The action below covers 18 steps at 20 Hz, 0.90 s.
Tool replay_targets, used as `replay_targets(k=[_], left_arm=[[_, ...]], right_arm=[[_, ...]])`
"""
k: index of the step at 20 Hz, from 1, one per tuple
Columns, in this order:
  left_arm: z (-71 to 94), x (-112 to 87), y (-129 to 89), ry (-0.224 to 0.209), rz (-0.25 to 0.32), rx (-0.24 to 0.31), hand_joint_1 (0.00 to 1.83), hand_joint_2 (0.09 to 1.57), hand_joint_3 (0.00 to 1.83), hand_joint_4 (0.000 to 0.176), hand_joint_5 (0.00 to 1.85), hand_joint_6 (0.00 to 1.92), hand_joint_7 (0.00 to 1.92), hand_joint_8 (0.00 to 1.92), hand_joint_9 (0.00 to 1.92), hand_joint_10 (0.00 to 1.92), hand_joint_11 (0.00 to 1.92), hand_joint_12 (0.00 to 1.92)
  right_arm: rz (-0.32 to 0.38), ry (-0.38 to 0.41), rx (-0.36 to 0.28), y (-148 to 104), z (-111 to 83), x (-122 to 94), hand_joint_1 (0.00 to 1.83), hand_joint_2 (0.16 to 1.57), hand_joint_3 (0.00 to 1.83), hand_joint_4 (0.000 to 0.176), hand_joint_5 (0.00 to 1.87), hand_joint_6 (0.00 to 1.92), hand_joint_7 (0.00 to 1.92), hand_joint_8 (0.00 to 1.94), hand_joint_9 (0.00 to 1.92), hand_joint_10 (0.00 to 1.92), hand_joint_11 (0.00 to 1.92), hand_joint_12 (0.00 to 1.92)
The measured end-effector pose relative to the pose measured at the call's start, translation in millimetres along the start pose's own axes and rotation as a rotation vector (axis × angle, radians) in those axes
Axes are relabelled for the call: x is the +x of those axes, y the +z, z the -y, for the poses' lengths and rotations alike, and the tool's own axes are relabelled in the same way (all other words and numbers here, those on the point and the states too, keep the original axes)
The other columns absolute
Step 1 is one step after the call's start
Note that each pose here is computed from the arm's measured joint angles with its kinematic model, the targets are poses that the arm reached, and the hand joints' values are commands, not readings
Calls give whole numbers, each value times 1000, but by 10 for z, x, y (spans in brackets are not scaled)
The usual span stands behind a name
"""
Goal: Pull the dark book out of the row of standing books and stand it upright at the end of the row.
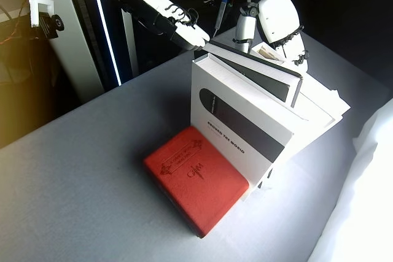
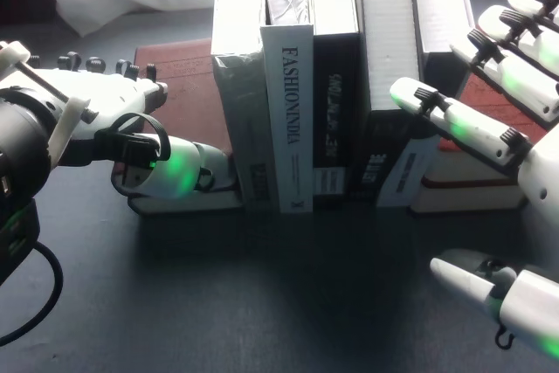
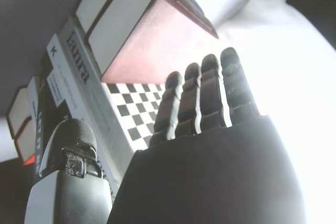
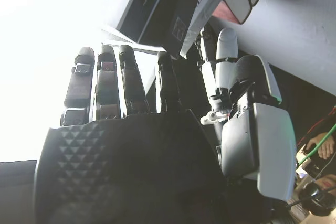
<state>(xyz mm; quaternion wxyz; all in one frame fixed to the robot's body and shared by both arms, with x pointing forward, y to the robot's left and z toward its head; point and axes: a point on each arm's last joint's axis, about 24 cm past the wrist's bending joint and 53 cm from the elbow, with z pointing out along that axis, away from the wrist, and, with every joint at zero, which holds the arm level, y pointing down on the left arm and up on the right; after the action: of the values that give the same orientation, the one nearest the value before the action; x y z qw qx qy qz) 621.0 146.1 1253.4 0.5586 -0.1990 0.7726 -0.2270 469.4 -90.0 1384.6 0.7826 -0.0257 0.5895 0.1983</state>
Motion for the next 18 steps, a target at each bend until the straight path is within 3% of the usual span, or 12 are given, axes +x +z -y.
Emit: replay_targets(k=[9, 18], left_arm=[[-17, -3, -2, 0, 2, -7, 0, 1219, 1, 0, 44, 9, 29, 7, 6, 0, 0, 0], [-19, -6, -2, -1, 3, -8, 0, 1220, 0, 0, 58, 14, 34, 11, 16, 6, 1, 0]], right_arm=[[-15, -16, 19, -21, 52, 37, 0, 1159, 2, 0, 0, 0, 0, 0, 0, 0, 0, 0], [-44, -94, 11, -71, 51, 153, 0, 1157, 1, 0, 0, 0, 0, 0, 0, 0, 0, 0]])
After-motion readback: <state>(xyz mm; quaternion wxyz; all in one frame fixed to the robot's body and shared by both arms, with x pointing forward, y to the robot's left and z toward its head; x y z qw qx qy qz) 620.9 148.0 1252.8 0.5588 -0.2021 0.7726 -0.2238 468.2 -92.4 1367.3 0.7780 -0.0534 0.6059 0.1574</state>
